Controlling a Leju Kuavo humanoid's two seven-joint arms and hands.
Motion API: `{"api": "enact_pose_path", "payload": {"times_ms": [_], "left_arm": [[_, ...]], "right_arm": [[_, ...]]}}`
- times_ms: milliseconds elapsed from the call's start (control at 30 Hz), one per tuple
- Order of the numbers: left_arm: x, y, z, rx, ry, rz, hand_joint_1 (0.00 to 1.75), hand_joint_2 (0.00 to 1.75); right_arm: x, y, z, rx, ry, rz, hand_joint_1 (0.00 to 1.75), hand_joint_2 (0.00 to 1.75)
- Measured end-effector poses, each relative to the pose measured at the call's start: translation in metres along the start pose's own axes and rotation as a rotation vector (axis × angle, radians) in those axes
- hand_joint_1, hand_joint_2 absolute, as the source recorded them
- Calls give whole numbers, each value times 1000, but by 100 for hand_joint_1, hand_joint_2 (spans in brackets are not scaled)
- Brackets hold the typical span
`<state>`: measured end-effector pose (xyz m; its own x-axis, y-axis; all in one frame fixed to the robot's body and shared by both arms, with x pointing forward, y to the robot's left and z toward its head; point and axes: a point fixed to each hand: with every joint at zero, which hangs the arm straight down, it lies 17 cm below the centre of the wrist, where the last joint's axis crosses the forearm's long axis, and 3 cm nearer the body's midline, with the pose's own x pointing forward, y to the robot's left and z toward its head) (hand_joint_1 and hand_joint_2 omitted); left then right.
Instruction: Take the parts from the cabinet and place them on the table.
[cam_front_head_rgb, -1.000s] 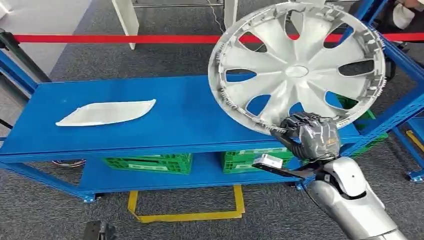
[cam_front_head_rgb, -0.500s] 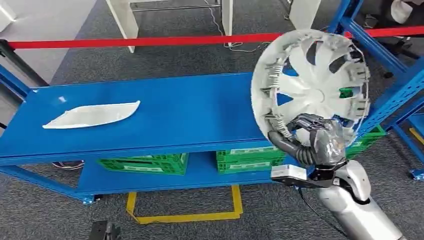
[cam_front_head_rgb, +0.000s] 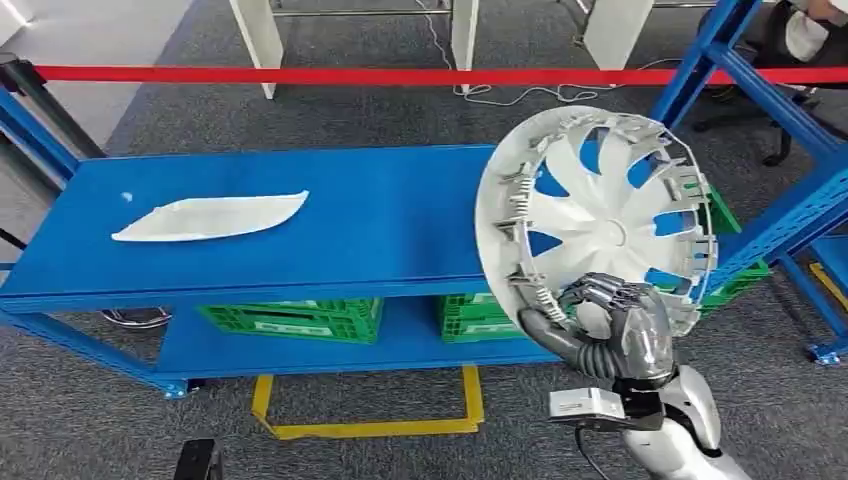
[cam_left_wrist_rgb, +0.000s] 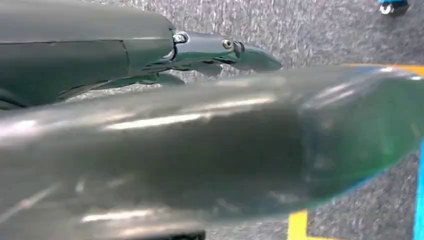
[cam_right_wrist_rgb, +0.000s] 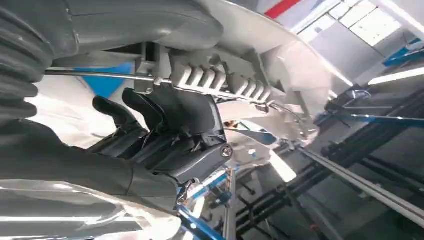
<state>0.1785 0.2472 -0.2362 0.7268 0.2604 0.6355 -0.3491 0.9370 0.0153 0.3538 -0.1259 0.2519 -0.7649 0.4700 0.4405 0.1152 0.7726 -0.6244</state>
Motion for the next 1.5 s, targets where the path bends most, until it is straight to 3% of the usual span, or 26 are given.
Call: {"api": "enact_pose_path", "payload": {"times_ms": [1133,1500], "left_arm": [[-10,16,4,58,10,37,0,0],[-22,29,7,99,40,63,0,0]], "right_arm": [[15,13,13,-9,14,-129,175,175],[20,13,1,-53,6,-179,175,175]]}}
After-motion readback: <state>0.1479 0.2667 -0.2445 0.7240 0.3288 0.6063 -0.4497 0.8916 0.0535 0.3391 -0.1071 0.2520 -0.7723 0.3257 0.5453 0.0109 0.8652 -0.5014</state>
